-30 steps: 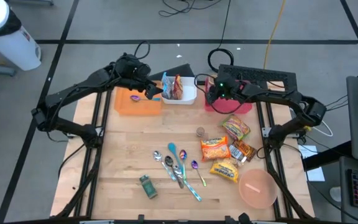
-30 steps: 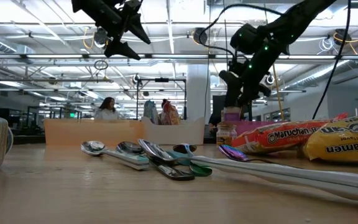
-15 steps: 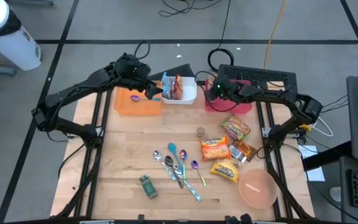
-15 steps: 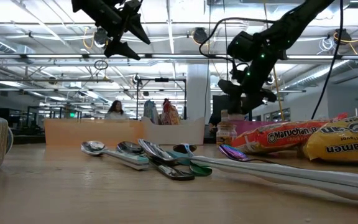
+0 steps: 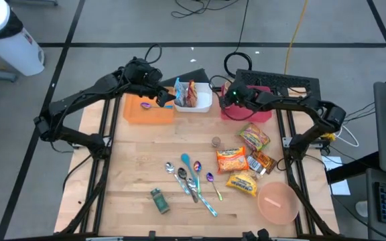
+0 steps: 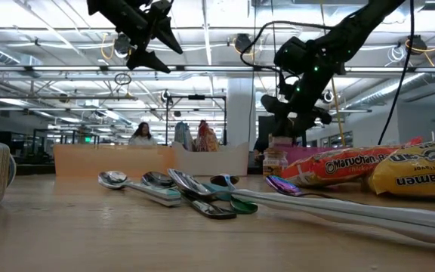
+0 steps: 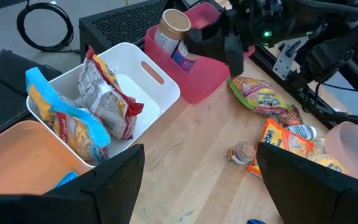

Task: Pick & Place Food Item
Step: Put the purple spice bottle into the red bin

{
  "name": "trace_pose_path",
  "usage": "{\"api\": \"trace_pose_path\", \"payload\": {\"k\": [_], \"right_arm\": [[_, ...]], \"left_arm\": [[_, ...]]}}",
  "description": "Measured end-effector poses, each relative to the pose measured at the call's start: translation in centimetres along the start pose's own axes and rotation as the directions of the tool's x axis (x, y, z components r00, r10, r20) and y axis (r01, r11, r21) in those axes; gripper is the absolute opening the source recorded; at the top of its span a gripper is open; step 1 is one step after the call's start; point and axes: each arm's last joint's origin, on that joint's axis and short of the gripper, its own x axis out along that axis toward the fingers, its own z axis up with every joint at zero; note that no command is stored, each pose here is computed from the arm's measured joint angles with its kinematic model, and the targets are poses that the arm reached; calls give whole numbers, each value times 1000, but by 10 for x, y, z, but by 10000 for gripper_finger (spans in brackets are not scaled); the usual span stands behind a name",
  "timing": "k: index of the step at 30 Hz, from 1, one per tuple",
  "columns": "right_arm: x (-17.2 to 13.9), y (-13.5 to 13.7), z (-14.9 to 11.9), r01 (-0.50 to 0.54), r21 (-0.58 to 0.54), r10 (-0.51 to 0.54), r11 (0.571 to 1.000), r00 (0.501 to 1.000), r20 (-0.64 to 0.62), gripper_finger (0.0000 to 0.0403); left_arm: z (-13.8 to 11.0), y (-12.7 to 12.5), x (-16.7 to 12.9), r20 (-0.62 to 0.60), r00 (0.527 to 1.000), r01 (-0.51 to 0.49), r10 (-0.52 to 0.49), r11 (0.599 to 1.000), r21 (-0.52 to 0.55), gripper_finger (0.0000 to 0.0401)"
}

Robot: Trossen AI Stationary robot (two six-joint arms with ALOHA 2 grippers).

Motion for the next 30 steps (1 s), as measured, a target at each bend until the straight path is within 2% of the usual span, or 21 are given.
{"api": "trace_pose_path", "payload": {"k": [21, 23, 27, 30], "right_arm": [[5, 1, -5, 4, -29, -5, 1000, 1000, -23, 195], [5, 2, -5, 0, -50, -1, 999, 1000, -22, 207], [5, 2, -6, -4, -59, 2, 998, 1000, -28, 256], [6, 2, -6, -4, -59, 2, 998, 1000, -27, 273]], "left_arm": [[0, 0, 0, -3, 1000, 1, -1, 1000, -1, 319], [0, 0, 0, -3, 1000, 1, -1, 1000, -1, 319], [0, 0, 0, -3, 1000, 1, -1, 1000, -1, 319], [0, 0, 0, -3, 1000, 0, 0, 1000, -1, 319]]}}
